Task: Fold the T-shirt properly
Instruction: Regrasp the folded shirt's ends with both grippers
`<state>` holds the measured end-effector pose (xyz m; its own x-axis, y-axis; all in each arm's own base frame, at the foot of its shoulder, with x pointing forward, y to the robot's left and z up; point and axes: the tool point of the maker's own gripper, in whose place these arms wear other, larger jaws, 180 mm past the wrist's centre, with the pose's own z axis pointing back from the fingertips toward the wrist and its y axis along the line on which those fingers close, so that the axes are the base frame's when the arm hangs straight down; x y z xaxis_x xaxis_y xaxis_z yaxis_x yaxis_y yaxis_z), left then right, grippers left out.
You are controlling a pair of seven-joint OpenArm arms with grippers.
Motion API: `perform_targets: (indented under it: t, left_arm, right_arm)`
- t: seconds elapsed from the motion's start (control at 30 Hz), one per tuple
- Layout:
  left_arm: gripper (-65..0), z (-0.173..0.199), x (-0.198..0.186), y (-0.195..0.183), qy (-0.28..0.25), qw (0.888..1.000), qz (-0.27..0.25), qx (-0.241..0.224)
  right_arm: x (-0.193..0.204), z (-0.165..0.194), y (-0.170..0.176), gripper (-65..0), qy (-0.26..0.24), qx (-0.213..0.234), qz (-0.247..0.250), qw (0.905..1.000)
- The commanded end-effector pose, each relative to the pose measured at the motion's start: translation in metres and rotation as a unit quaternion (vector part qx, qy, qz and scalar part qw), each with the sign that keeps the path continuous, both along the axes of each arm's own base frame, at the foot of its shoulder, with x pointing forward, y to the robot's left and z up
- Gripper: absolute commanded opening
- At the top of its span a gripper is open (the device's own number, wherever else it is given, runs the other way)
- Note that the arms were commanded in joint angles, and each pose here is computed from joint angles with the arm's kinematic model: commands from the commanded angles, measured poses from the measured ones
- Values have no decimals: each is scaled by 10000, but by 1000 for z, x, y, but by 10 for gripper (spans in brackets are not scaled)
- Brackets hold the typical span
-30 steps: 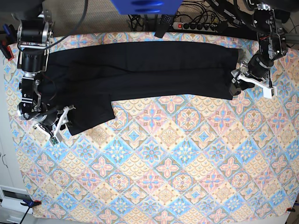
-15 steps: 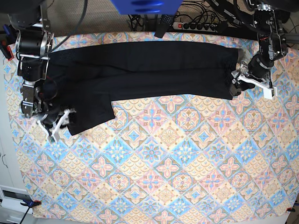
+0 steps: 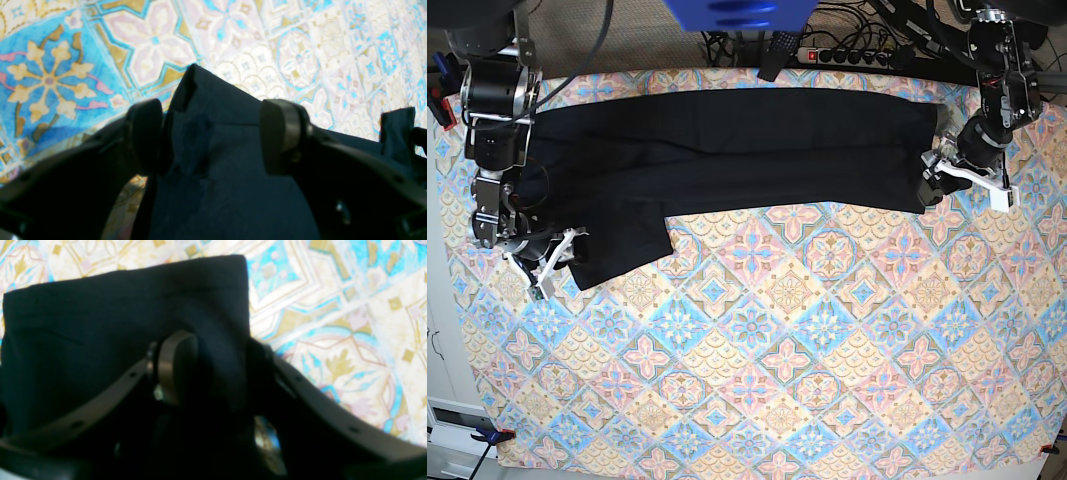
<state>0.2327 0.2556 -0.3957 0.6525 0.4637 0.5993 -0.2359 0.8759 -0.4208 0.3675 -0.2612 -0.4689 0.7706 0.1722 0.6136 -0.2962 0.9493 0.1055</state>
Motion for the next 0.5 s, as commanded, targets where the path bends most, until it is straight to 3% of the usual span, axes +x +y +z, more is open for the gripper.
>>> perform_targets:
  t: [0.0, 0.27, 0.47]
  left_arm:
    - [-202, 10, 5, 3, -164, 9998, -45, 56]
    - [-202, 7, -1, 3, -96, 9999, -45, 51]
    - [-202, 7, -1, 3, -98, 9999, -38, 54]
  right_arm:
    - [19, 21, -10, -376, -385, -15, -94, 9992]
    - [22, 21, -15, -376, -505, -81, -281, 9983]
    - [-5, -4, -7, -376, -152, -143, -78, 9998]
